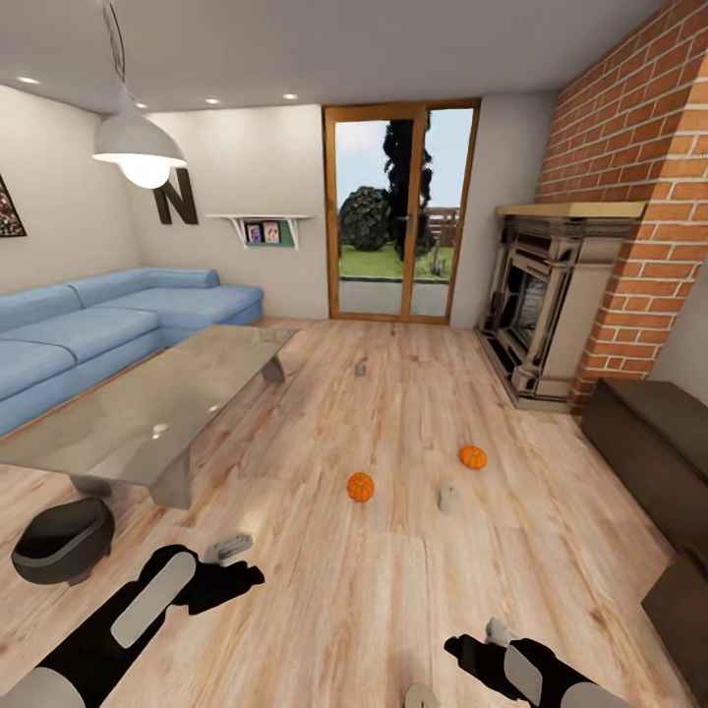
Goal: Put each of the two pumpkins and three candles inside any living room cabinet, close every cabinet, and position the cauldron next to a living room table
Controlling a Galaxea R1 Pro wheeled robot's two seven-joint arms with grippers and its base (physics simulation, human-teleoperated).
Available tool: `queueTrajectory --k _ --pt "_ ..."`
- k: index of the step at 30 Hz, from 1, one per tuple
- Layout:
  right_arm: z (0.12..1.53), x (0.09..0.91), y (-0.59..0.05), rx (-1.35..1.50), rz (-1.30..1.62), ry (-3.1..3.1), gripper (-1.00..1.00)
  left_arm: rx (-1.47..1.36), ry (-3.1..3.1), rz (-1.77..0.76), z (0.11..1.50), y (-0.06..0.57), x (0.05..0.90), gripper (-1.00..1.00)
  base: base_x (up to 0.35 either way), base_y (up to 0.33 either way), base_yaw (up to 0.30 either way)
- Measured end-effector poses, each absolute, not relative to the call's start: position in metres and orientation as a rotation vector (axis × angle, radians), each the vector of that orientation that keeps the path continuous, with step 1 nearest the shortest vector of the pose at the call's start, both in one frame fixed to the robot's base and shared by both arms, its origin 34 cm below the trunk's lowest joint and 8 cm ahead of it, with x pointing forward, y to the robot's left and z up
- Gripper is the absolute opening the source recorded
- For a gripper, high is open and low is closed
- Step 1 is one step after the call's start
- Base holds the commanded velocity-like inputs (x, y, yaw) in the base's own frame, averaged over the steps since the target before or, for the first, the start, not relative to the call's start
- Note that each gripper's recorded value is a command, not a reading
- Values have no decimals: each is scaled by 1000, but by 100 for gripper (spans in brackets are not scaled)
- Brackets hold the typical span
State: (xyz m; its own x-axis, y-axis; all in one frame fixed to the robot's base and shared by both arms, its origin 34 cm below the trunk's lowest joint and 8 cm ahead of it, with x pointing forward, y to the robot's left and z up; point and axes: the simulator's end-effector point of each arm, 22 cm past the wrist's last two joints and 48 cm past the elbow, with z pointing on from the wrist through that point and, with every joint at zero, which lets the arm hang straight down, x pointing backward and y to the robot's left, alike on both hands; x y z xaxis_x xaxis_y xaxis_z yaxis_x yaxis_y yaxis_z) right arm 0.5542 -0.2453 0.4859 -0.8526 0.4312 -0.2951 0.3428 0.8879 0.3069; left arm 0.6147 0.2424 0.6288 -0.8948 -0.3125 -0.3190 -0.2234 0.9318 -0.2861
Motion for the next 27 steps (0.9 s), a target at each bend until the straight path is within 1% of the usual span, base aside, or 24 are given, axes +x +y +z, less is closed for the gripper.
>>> queueTrajectory --k 5,21,27 --pt "487 555 -245 571 346 2692 100 -403 2716 -353 632 243 617 100 -6 -3 -74" --pt "478 554 -244 554 343 2695 100 -384 2678 -386 638 236 625 100 0 0 -4" --pt "468 558 -227 530 345 2670 100 -331 2687 -411 636 228 622 100 0 0 0"
